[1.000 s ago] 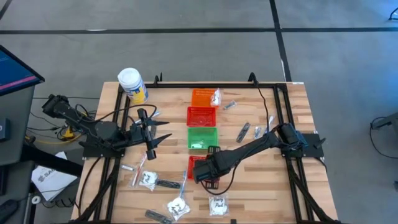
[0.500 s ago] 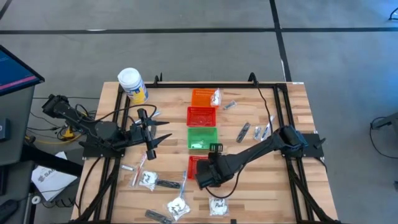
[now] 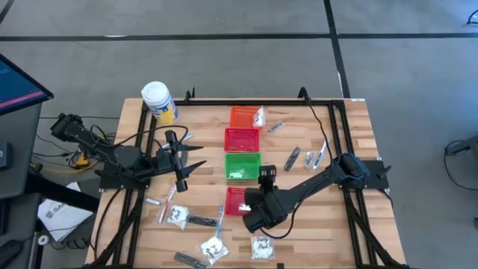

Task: Pick & Place Travel size toiletries
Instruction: Put the blue toothbrush into the top red basket

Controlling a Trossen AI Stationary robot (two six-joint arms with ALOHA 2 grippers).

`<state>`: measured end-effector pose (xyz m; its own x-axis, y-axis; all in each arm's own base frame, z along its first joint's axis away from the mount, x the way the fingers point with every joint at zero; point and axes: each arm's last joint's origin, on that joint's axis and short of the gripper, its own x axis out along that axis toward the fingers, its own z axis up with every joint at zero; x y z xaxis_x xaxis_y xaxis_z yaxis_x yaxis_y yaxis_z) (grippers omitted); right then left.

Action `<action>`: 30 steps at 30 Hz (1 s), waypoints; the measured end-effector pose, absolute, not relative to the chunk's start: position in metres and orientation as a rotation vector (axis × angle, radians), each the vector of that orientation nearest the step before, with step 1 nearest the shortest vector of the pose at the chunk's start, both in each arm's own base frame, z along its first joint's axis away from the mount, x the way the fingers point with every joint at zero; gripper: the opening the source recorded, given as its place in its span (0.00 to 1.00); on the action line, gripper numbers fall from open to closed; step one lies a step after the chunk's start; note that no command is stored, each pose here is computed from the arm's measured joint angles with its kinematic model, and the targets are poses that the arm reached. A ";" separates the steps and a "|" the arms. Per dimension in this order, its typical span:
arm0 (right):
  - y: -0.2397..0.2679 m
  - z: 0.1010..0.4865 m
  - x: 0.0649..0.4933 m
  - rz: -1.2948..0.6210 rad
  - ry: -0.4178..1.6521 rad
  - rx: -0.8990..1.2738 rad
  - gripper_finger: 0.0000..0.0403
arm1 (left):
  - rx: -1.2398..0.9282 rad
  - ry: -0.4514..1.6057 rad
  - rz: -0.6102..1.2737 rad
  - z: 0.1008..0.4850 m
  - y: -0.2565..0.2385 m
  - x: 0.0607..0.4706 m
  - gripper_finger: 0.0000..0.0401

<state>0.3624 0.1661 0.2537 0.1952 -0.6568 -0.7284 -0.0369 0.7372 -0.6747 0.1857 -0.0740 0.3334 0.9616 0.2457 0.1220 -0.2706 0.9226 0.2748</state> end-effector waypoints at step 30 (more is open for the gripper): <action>0.190 0.329 0.299 -0.426 1.069 -0.508 0.35 | 0.292 -0.087 0.269 0.334 -0.074 0.186 0.46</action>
<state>0.2989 0.1900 0.3285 0.4211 -0.5598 -0.7136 0.0845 0.8076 -0.5837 0.1857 -0.0738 0.3336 0.9606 0.2493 0.1230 -0.2742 0.9222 0.2728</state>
